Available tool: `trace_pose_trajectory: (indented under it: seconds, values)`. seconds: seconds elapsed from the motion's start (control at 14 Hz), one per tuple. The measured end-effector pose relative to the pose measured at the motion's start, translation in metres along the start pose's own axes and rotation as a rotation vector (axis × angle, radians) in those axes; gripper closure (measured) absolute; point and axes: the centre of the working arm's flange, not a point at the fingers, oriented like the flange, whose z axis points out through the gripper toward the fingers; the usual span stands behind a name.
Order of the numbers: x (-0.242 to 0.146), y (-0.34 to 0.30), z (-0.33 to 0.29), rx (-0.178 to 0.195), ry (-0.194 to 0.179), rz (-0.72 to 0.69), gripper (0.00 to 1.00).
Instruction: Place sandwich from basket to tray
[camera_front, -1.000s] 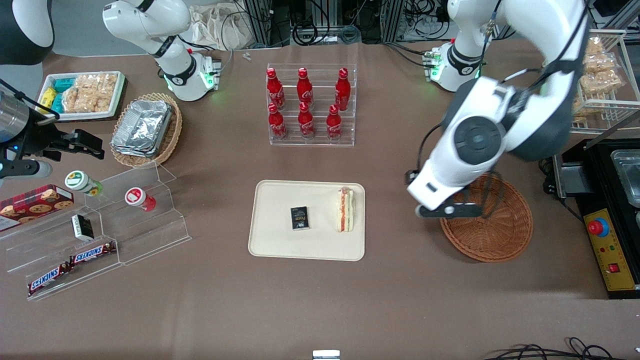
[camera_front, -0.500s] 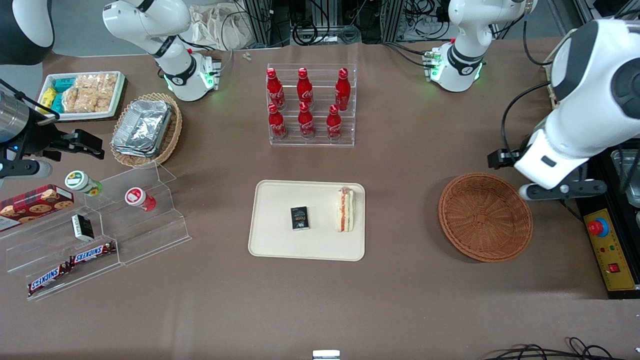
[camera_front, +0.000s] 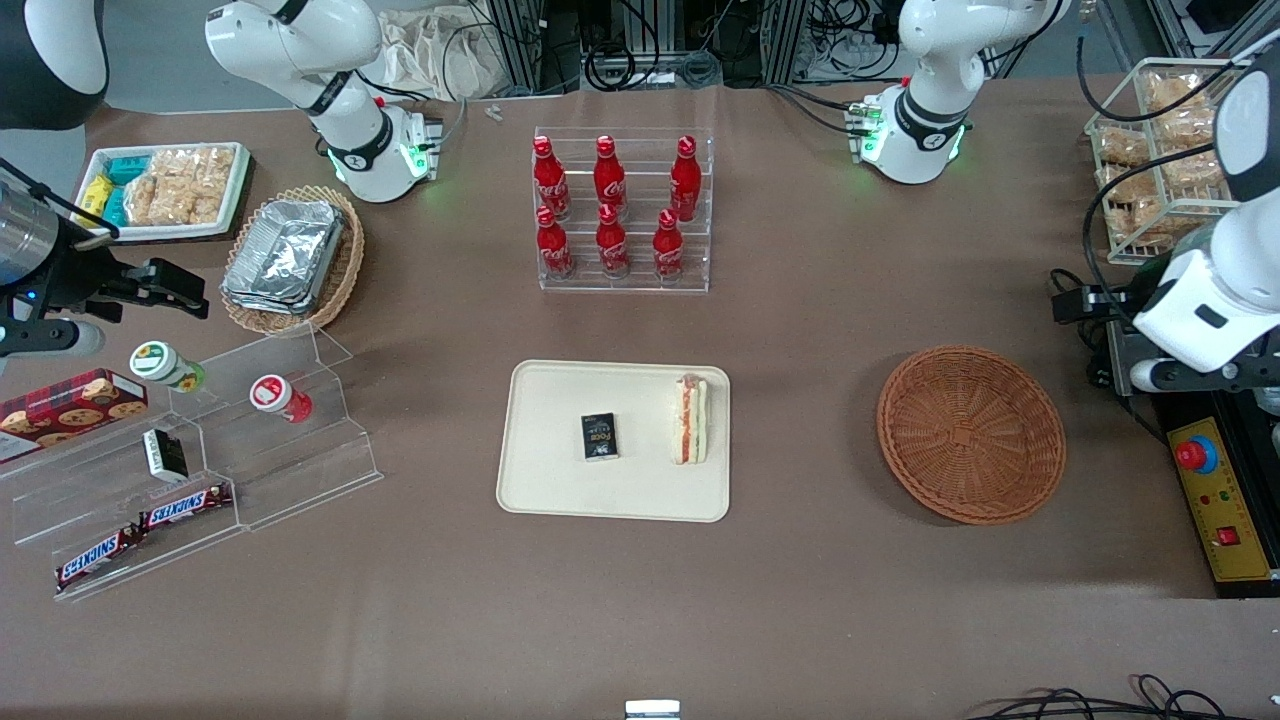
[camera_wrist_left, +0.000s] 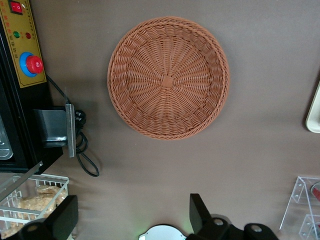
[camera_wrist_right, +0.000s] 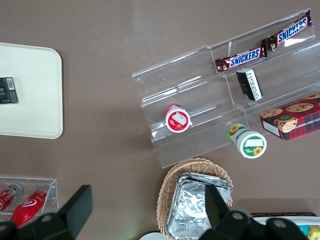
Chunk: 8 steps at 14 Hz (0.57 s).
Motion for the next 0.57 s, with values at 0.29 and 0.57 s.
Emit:
trace_pose_trajectory:
  seconds: [0.29,0.57]
  values:
    - [-0.007,-0.009,0.002,0.019,-0.009,0.000,0.00]
    - [-0.021,-0.010,0.002,0.026,0.004,0.007,0.00]
